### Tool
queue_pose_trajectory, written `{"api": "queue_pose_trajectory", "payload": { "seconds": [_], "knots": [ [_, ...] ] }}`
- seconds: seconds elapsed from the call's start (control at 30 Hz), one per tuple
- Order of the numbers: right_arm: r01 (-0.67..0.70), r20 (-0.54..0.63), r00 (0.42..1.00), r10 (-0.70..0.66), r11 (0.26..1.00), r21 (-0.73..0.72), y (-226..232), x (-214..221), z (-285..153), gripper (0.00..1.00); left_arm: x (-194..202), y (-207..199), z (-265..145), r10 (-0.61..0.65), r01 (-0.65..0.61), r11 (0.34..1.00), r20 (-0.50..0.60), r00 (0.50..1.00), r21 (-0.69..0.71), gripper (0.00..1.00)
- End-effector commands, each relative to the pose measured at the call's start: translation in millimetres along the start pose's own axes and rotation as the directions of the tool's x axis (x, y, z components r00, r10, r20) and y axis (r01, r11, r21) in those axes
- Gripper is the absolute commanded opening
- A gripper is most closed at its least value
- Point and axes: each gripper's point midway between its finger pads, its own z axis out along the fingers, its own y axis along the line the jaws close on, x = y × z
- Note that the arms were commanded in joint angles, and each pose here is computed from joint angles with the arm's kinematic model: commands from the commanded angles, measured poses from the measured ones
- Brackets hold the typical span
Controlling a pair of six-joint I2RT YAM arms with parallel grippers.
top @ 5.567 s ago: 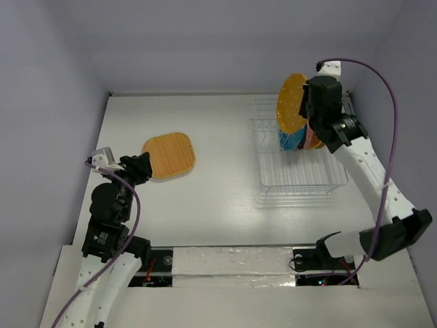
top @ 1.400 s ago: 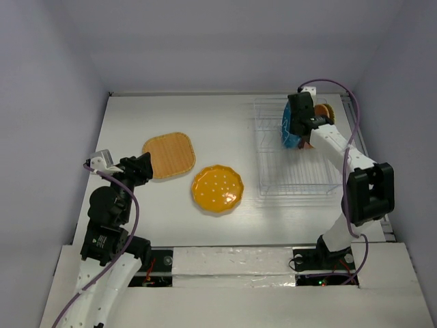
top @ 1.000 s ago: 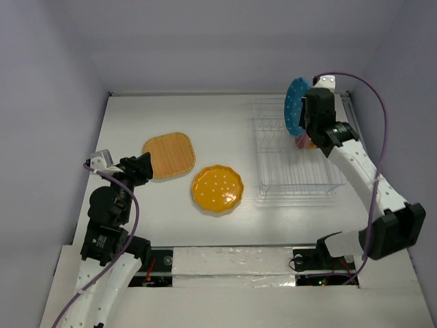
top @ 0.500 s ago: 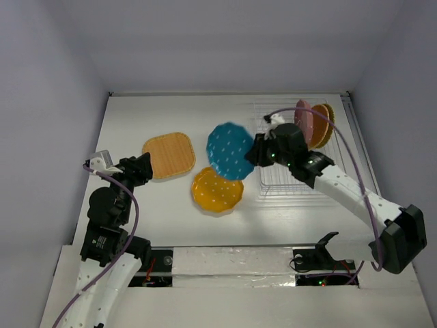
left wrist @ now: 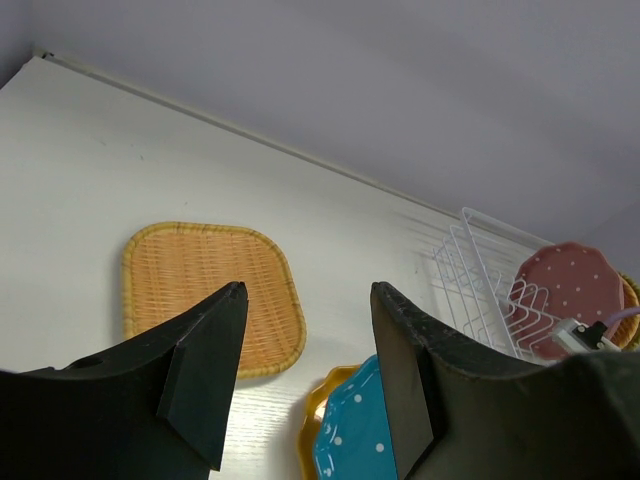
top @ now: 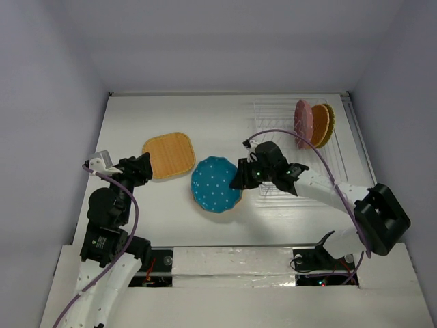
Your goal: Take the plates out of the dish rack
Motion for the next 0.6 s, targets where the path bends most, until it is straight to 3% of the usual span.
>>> {"api": "queue_pose_trajectory", "payload": {
  "seconds": [0.0,0.07,0.23,0.37,0.57],
  "knots": [
    [0.047,0.142,0.99,-0.025,0.986,-0.158,37,-43,2,0.0,-5,-3,2,-0.007,0.006,1.0,0.025,1.0,0.014,0.49],
    [0.037,0.125,0.992,-0.019,0.989,-0.144,32,-39,6,0.0,-5,-3,2,-0.007,0.006,1.0,0.025,1.0,0.014,0.49],
    [0.018,0.078,0.997,-0.009,0.994,-0.111,20,-29,18,0.13,-5,-3,2,-0.006,0.006,1.0,0.023,1.0,0.013,0.49],
    [0.029,0.042,0.999,-0.027,0.999,-0.046,12,-21,24,0.47,-5,-3,2,-0.006,0.006,1.0,0.023,1.0,0.013,0.49],
    [0.075,-0.006,0.997,-0.075,0.993,0.092,-5,-12,25,0.74,-5,-3,2,-0.007,0.006,1.0,0.025,1.0,0.014,0.49]
  ]
}}
